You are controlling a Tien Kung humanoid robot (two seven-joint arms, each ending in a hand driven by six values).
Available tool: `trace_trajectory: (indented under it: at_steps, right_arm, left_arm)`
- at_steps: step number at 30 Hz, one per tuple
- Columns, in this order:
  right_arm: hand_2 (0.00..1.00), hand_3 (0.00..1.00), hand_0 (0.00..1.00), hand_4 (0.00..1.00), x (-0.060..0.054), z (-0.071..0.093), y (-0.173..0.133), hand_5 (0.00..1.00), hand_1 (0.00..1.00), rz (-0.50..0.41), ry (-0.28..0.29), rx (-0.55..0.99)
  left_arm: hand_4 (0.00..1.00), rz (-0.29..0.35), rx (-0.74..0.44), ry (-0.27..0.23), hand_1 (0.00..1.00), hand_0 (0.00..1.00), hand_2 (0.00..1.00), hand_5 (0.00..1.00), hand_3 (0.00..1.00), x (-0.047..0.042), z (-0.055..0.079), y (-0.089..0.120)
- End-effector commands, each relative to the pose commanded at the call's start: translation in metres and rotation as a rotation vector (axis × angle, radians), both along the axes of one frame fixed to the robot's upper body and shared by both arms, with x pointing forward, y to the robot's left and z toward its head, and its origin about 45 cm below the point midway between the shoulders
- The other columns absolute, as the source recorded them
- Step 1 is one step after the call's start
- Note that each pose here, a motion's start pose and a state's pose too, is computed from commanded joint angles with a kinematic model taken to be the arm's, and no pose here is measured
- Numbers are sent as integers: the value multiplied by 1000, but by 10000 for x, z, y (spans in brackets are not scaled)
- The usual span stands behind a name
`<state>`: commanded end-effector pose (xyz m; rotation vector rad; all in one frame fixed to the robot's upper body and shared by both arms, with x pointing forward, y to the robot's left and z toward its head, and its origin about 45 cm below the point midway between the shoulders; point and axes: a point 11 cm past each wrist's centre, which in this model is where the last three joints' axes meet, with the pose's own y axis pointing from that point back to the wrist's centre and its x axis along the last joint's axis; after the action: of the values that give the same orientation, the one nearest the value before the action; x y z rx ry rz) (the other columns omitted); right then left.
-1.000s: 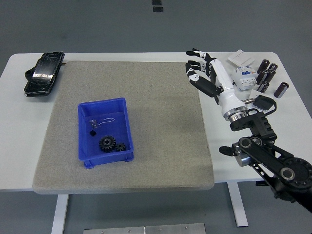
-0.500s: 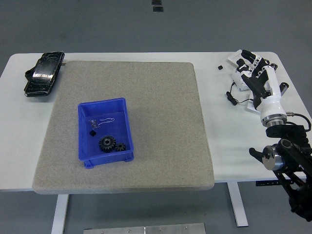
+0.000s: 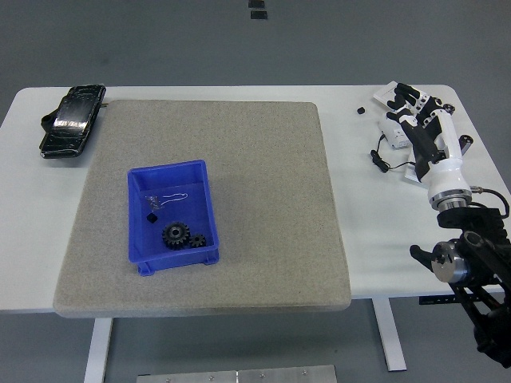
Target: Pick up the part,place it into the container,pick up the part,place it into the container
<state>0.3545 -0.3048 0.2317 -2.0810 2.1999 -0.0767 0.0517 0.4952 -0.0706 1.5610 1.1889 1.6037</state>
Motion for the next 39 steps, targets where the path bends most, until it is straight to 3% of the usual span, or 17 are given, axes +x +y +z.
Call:
trace_trajectory:
  at_steps: [14,31,39]
  right_arm:
    - [750,707,750,656,5,30,4,319,728,8,-8,3]
    - [750,706,749,692,40,14,-1,372,723,22,0,30]
    - [749,707,751,697,36,17,-7,373,722,20,-2,32]
  left_arm:
    - [691,7,-2,-7,671,718,643,360,587,17,-4,-14]
    - [682,-10,20,-5,671,717,639,334,585,75,67,104]
    - [679,-8,19,0,671,718,638,323,585,49,61,98]
